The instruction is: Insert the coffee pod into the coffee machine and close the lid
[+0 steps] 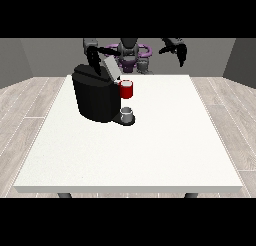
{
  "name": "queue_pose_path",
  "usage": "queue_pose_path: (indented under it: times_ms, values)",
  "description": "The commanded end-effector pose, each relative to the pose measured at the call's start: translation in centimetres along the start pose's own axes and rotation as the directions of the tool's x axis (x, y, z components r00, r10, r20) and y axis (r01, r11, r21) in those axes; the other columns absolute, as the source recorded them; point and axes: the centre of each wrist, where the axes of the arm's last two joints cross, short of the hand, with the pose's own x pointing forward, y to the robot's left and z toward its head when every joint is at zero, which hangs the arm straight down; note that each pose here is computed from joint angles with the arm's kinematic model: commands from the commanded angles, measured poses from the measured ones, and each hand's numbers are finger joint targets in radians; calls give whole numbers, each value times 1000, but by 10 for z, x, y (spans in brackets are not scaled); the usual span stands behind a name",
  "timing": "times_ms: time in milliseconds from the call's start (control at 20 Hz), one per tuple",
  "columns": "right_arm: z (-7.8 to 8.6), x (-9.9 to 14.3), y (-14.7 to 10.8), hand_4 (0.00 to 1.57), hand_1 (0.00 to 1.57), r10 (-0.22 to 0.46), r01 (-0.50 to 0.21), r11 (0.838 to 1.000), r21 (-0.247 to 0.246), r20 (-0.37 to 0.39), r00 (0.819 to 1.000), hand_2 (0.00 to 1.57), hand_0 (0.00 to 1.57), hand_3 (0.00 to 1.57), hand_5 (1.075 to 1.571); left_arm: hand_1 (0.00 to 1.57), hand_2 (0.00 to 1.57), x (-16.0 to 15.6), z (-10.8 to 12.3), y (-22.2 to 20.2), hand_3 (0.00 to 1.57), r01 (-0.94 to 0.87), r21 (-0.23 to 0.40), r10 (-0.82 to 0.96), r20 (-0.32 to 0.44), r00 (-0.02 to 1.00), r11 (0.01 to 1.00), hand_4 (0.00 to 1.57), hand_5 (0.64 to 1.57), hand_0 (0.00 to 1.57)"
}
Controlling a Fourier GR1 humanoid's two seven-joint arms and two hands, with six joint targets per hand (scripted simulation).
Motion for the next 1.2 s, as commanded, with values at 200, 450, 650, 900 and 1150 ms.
queue_pose_path:
  times_ms: [200, 450, 650, 900, 1150]
  values:
    - [-18, 28, 6, 166, 0, 6, -7, 999, 52, 23, 1000, 0, 0, 0, 1571, 0, 0, 10, 11, 16, 0, 45, 39, -45, 10, 999, 998, 312, 1571, 0]
    - [-20, 26, 8, 200, 0, 79, -84, 995, 57, 89, 993, 0, 0, 0, 1571, 0, 0, 20, 10, 26, 0, 58, 34, -59, 14, 998, 998, 348, 1571, 0]
    - [-33, 75, 47, 119, 0, 127, -141, 985, 95, 140, 982, 0, 0, 0, 1571, 0, 0, 9, 6, 12, 0, 54, 44, -55, 23, 998, 998, 358, 1571, 0]
    - [-42, 102, 44, 0, 0, 138, -153, 987, 59, 205, 969, 0, 0, 0, 1571, 0, 0, 31, -7, 13, 0, 74, -20, -72, 104, 992, 997, 385, 1571, 0]
    - [-38, 107, 63, 0, 0, 182, -206, 974, 93, 218, 959, 0, 0, 0, 1571, 0, 0, 18, -1, 12, 0, 74, -12, -73, 61, 995, 997, 383, 1571, 0]
